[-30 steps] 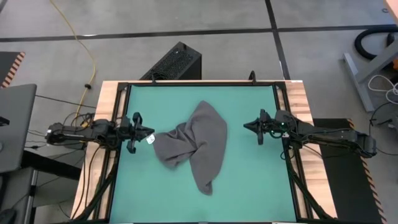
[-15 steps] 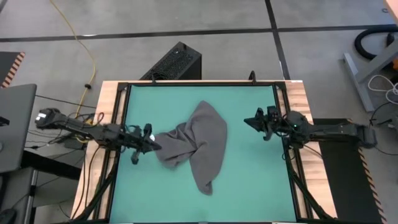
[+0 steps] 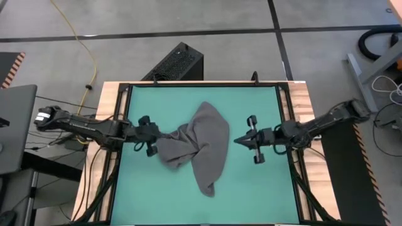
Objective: Roll towel
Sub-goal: Roll the gray towel
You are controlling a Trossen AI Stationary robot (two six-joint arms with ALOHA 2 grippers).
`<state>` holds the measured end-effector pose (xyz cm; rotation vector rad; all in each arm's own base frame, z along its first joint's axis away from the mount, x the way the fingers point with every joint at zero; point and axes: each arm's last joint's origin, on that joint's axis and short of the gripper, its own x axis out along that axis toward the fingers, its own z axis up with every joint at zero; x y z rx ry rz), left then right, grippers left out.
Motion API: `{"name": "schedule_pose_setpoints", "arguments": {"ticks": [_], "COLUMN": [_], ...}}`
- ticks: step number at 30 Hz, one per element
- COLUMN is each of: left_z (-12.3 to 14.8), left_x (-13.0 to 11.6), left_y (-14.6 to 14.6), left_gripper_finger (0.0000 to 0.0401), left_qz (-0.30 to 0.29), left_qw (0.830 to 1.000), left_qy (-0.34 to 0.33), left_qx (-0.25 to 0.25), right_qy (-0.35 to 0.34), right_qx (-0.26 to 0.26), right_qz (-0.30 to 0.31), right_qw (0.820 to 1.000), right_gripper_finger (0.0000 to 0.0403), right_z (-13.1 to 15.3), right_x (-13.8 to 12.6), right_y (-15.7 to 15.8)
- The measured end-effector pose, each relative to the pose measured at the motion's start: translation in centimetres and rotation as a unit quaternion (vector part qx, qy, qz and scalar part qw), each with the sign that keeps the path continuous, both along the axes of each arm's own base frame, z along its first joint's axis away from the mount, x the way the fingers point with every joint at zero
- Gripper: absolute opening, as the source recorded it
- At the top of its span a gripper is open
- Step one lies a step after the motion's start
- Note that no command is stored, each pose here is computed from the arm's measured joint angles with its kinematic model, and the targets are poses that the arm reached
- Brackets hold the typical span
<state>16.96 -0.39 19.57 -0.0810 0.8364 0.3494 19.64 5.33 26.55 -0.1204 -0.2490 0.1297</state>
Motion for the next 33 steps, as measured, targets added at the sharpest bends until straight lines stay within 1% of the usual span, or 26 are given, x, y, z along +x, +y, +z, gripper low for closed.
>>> {"name": "schedule_pose_setpoints", "arguments": {"ticks": [4, 8, 9, 12, 15, 20, 25, 27, 30, 33], "left_z": [-1.0, -2.4, -2.5, -2.8, -3.1, -4.3, -5.6, -5.9, -5.8, -5.0], "left_x": [0.9, 1.1, 1.2, 1.5, 1.8, 2.1, 2.7, 2.8, 2.9, 3.1], "left_y": [1.6, 3.2, 3.6, 4.1, 4.6, 5.2, 5.3, 5.2, 5.1, 5.1], "left_gripper_finger": [0.0078, 0.0133, 0.0145, 0.0171, 0.0182, 0.0183, 0.0181, 0.0172, 0.0134, 0.0063], "left_qz": [0.002, 0.017, 0.021, 0.009, 0.013, 0.020, -0.005, -0.019, -0.036, -0.054], "left_qw": [0.998, 0.994, 0.994, 0.993, 0.993, 0.989, 0.984, 0.982, 0.981, 0.980], "left_qy": [0.048, 0.104, 0.109, 0.105, 0.105, 0.133, 0.155, 0.161, 0.157, 0.159], "left_qx": [-0.027, -0.018, -0.021, -0.050, -0.049, -0.060, -0.087, -0.099, -0.107, -0.106], "right_qy": [0.016, 0.030, 0.041, 0.073, 0.090, 0.102, 0.104, 0.106, 0.110, 0.117], "right_qx": [-0.048, -0.051, -0.053, -0.059, -0.059, -0.047, -0.050, -0.051, -0.053, -0.056], "right_qz": [-0.002, -0.036, -0.047, -0.075, -0.085, -0.086, -0.086, -0.085, -0.085, -0.086], "right_qw": [0.999, 0.998, 0.997, 0.993, 0.991, 0.990, 0.990, 0.989, 0.989, 0.988], "right_gripper_finger": [0.0033, 0.0037, 0.0040, 0.0055, 0.0070, 0.0091, 0.0103, 0.0104, 0.0104, 0.0104], "right_z": [0.5, 1.3, 1.3, 1.3, 1.5, 1.6, 1.6, 1.5, 1.4, 1.3], "right_x": [2.7, 5.1, 5.6, 6.7, 7.3, 7.6, 7.6, 7.6, 7.6, 7.6], "right_y": [1.2, 1.7, 1.8, 1.9, 1.8, 1.6, 1.6, 1.6, 1.6, 1.5]}}
